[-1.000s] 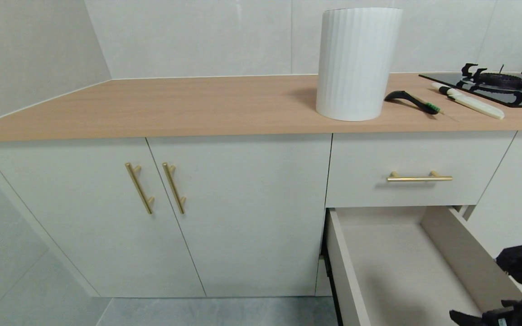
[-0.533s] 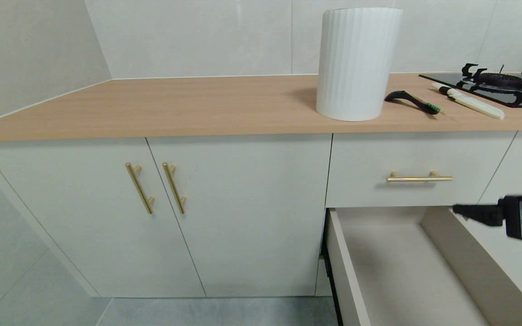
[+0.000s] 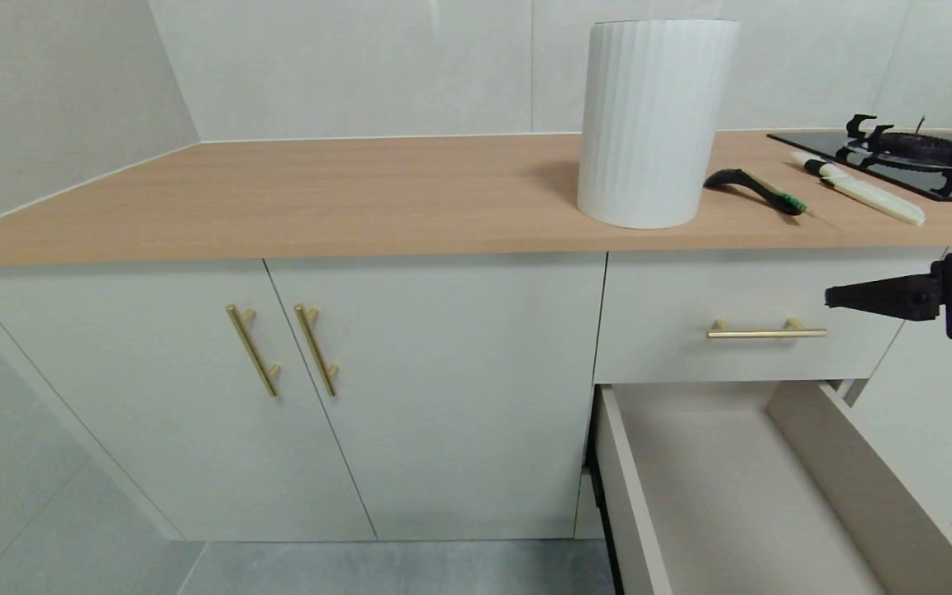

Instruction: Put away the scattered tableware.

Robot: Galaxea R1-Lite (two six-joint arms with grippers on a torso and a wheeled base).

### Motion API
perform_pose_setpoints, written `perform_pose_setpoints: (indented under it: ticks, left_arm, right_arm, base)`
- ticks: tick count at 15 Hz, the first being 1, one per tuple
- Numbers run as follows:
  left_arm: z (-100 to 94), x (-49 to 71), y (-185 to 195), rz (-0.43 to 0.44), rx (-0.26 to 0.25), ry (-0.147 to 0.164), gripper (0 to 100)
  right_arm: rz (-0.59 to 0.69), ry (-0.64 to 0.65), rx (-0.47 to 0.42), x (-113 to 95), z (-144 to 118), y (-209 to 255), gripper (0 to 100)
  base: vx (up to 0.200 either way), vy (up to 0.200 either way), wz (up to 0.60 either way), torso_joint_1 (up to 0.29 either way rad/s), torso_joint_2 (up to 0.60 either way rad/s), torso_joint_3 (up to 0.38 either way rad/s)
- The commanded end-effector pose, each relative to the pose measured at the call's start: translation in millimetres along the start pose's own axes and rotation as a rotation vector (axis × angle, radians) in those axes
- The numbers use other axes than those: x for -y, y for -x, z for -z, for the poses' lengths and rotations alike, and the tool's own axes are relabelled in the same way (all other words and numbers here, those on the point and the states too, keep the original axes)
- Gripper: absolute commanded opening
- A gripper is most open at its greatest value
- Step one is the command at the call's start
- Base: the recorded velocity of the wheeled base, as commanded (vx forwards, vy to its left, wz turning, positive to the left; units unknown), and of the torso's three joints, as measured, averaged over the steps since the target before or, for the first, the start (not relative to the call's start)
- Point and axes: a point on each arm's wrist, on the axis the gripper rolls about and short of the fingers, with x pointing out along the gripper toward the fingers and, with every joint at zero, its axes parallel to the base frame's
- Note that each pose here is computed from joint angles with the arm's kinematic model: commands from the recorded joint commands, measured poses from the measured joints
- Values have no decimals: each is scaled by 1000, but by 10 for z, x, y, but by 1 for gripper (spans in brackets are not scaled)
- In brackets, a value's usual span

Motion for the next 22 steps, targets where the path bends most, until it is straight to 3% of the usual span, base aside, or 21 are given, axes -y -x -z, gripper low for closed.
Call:
perform_pose_setpoints:
  ticks: [1, 9, 12, 15, 18, 22]
  left_arm:
    - [-6, 0, 0, 1, 3, -1, 100]
    - [-6, 0, 0, -1, 3, -1, 100]
    - [-6, 0, 0, 1, 3, -1, 100]
    - [-6, 0, 0, 1, 3, -1, 100]
    - [-6, 0, 0, 1, 3, -1, 100]
    - [-6, 0, 0, 1, 3, -1, 100]
  right_arm:
    - [-1, 1, -1, -3, 1, -14, 100]
    - [-1, -3, 15, -23, -58, -271, 100]
    - [98, -65, 20, 196, -382, -787, 100]
    - [156, -192, -79, 288, -537, -1303, 100]
    - [229, -253, -166, 316, -534, -1717, 100]
    - [296, -269, -242, 333, -482, -1912, 100]
  base:
    - [0, 0, 0, 80, -383, -359]
    - [0, 0, 0, 105, -476, -323]
    - [0, 0, 0, 45, -123, -82]
    - [0, 0, 0, 0, 0, 0]
    - [0, 0, 0, 0, 0, 0]
    - [0, 0, 0, 0, 0, 0]
